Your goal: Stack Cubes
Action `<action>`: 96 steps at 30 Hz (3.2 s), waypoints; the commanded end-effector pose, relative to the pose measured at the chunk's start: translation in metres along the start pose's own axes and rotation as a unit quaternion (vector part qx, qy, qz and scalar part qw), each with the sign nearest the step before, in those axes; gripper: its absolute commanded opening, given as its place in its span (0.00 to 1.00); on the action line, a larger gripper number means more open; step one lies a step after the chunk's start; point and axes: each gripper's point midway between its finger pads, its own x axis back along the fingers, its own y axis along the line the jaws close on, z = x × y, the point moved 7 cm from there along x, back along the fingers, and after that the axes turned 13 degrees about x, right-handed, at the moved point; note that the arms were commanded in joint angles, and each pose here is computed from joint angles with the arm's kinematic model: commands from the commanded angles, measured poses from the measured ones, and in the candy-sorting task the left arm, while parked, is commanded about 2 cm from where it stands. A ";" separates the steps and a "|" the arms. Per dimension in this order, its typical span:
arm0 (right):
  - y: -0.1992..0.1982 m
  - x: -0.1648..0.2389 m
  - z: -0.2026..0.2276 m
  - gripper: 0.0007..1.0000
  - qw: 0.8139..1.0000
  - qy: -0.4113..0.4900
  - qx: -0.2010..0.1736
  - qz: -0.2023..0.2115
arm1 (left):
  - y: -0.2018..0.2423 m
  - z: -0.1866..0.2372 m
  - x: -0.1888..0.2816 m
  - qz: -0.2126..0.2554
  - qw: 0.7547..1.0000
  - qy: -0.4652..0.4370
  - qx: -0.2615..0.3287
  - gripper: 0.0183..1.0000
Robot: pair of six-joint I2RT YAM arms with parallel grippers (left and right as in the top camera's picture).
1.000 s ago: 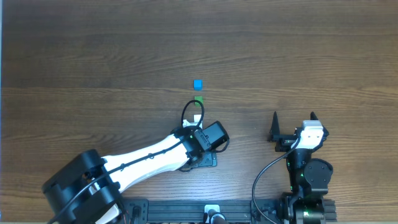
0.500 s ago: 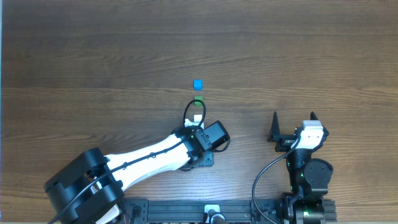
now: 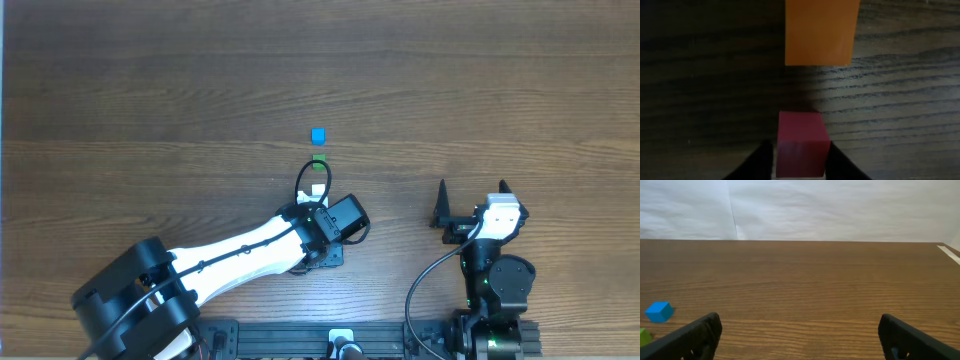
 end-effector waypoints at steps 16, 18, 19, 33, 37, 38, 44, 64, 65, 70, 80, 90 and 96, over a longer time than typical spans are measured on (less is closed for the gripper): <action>0.002 0.000 0.001 0.99 1.000 -0.002 0.004 -0.006 | 0.003 -0.009 0.043 0.011 1.000 -0.017 0.006 0.05; 0.002 0.000 0.001 0.99 1.000 -0.002 0.004 -0.006 | -0.001 -0.018 0.059 0.009 1.000 -0.023 0.010 0.02; 0.002 0.000 0.001 0.99 1.000 -0.002 0.004 -0.006 | -0.003 -0.022 0.067 0.010 1.000 -0.028 0.008 0.02; 0.002 0.000 0.001 0.99 1.000 -0.002 0.004 -0.006 | -0.048 -0.113 0.097 0.014 0.999 -0.048 0.009 0.02; 0.002 0.000 0.001 0.99 1.000 -0.002 0.004 -0.006 | -0.046 -0.118 0.077 -0.007 1.000 -0.025 0.018 0.02; 0.002 0.000 0.001 0.99 1.000 -0.003 0.004 -0.005 | -0.046 -0.118 0.074 -0.011 1.000 -0.022 0.018 0.02; 0.002 0.000 0.001 0.99 1.000 -0.002 0.004 -0.006 | -0.046 -0.117 0.059 -0.028 1.000 -0.010 0.010 0.02; 0.002 0.000 0.001 0.99 1.000 -0.002 0.004 -0.006 | -0.048 -0.117 0.034 -0.047 0.999 0.010 0.008 0.02; 0.002 0.000 0.001 0.99 1.000 -0.002 0.004 -0.006 | -0.047 -0.117 0.033 -0.048 0.999 0.011 0.008 0.02; 0.002 0.000 0.001 0.99 1.000 -0.002 0.004 -0.006 | -0.046 -0.116 0.030 -0.050 0.999 0.012 0.008 0.02; 0.002 0.000 0.001 0.99 1.000 -0.002 0.004 -0.006 | -0.042 -0.113 0.020 -0.052 0.999 0.015 0.008 0.02; 0.002 0.000 0.001 0.99 1.000 -0.002 0.004 -0.006 | -0.040 -0.112 0.017 -0.055 0.998 0.017 0.009 0.02; 0.002 0.000 0.001 0.99 1.000 -0.002 0.004 -0.006 | -0.041 -0.113 0.017 -0.052 0.998 0.015 0.009 0.02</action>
